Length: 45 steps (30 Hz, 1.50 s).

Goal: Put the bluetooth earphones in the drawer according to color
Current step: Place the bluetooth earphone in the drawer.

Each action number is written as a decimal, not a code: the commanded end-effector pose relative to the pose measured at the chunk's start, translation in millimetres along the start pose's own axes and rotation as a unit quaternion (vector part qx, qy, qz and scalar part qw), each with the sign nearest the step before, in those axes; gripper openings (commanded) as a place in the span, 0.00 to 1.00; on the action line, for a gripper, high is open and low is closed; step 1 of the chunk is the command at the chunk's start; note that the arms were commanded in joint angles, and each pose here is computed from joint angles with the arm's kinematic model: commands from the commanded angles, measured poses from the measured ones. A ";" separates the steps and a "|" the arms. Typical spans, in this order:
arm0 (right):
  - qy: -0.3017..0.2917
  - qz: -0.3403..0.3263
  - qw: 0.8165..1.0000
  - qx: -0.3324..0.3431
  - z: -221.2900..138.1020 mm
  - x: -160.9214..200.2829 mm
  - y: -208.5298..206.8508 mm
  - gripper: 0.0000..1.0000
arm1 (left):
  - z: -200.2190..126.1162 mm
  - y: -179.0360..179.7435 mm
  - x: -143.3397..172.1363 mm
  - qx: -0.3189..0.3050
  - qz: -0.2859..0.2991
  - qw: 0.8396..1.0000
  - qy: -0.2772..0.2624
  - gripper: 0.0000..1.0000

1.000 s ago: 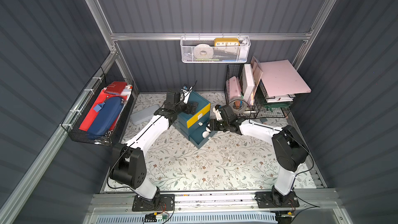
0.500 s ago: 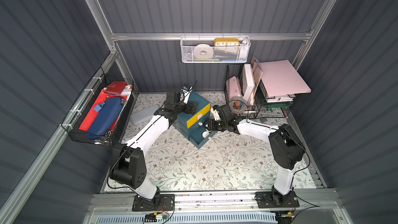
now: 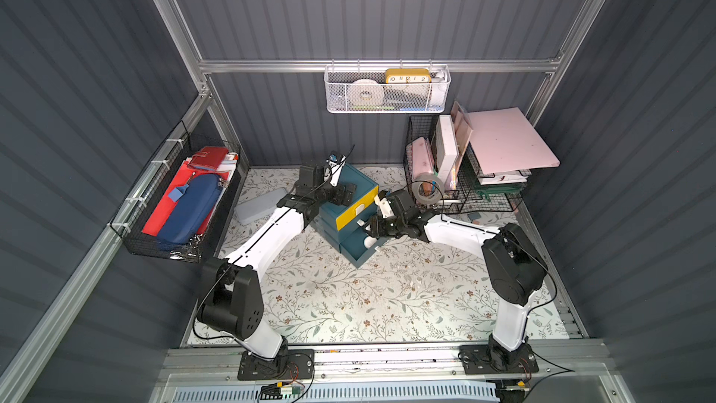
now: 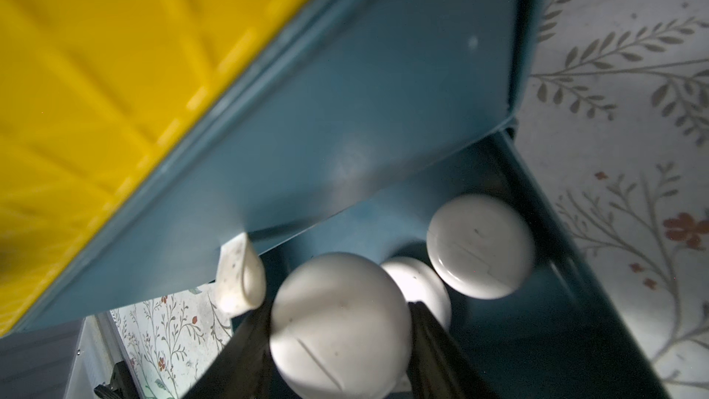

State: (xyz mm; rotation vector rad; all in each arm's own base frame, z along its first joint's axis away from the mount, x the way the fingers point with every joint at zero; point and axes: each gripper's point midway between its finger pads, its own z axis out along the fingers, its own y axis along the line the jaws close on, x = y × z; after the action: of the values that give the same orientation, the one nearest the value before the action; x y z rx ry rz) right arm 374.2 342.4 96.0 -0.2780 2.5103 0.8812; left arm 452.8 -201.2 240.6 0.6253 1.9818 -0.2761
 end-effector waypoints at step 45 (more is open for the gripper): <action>-0.024 0.025 0.998 0.050 -50.2 30.6 -22.6 0.00 | 9.8 -18.1 84.6 0.025 0.006 0.989 0.146 0.99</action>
State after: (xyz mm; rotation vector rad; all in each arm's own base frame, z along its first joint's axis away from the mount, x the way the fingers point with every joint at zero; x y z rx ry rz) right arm 338.1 291.5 100.2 -0.1858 2.5341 0.7417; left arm 452.2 -202.6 240.7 0.6273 1.9810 -0.2745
